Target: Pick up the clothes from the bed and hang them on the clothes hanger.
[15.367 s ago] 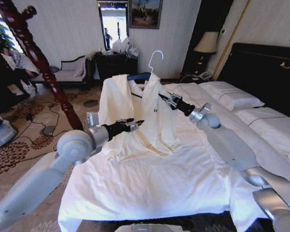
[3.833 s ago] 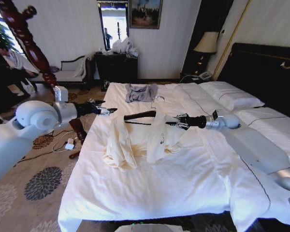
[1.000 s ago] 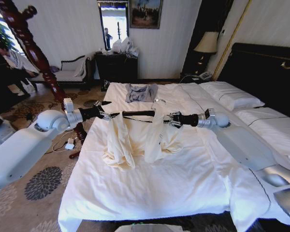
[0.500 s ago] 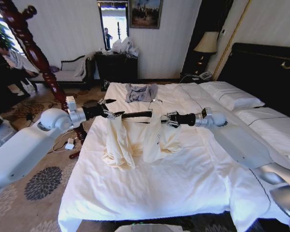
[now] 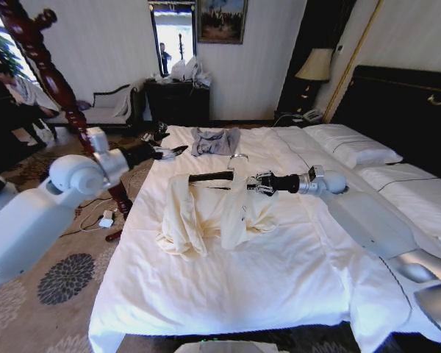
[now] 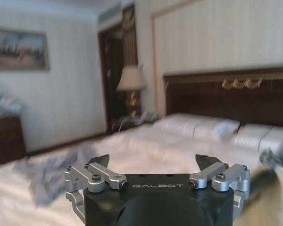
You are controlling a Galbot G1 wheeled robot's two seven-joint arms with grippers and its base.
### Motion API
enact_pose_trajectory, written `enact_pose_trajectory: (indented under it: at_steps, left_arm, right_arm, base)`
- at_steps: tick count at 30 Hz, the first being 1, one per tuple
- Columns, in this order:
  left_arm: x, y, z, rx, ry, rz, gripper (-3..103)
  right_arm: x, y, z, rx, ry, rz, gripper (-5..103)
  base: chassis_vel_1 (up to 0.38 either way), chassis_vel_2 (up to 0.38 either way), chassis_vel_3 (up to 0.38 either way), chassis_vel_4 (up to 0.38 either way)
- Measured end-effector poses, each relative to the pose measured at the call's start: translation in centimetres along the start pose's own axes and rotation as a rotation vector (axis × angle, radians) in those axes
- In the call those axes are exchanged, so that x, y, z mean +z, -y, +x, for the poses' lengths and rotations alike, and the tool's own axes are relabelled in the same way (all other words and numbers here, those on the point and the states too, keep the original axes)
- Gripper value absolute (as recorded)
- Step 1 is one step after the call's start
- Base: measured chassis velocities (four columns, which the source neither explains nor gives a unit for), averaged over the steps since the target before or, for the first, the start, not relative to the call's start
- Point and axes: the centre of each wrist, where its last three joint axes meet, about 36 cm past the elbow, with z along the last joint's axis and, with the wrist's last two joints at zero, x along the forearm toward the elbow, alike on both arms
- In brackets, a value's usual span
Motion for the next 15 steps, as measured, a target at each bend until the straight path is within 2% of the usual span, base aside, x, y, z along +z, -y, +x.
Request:
enact_pose_trajectory:
  at_steps: [1,2,3,4,5,7,8,11,15]
  left_arm:
    - [0.0,1.2,0.4,-0.029,-0.028,-0.005,100]
    - [0.0,1.2,0.4,-0.029,-0.028,-0.005,100]
    - [0.0,2.8,0.8,-0.065,-0.055,-0.003,100]
    - [0.1,3.4,1.0,-0.08,-0.067,0.002,100]
    - [0.2,5.1,1.5,-0.12,-0.108,0.032,100]
    - [0.3,6.5,2.0,-0.173,-0.163,0.084,100]
    - [0.3,6.5,2.0,-0.173,-0.163,0.084,100]
    - [1.2,7.4,2.0,-0.25,-0.239,0.138,100]
    - [2.6,7.8,0.9,-0.282,-0.286,0.172,100]
  right_arm:
    - [0.0,-0.1,0.1,0.001,-0.002,-0.002,17]
    - [0.0,-0.1,0.1,0.001,-0.002,-0.002,17]
    - [0.2,-0.2,0.3,0.003,-0.007,-0.006,17]
    - [0.2,-0.3,0.5,0.005,-0.01,-0.007,17]
    - [0.2,-0.6,1.2,0.013,-0.02,-0.011,17]
    - [0.1,-0.8,1.8,0.019,-0.029,-0.011,17]
    - [0.1,-0.8,1.8,0.019,-0.029,-0.011,17]
    - [-0.1,-0.7,2.1,0.024,-0.032,-0.009,17]
    - [-0.4,-0.5,1.9,0.03,-0.022,-0.002,17]
  base:
    - [0.0,0.0,0.0,0.0]
    - [0.0,0.0,0.0,0.0]
    - [0.0,0.0,0.0,0.0]
    - [0.0,0.0,0.0,0.0]
    - [0.0,0.0,0.0,0.0]
    - [0.0,0.0,0.0,0.0]
    - [0.0,0.0,0.0,0.0]
    - [0.0,0.0,0.0,0.0]
    - [0.0,0.0,0.0,0.0]
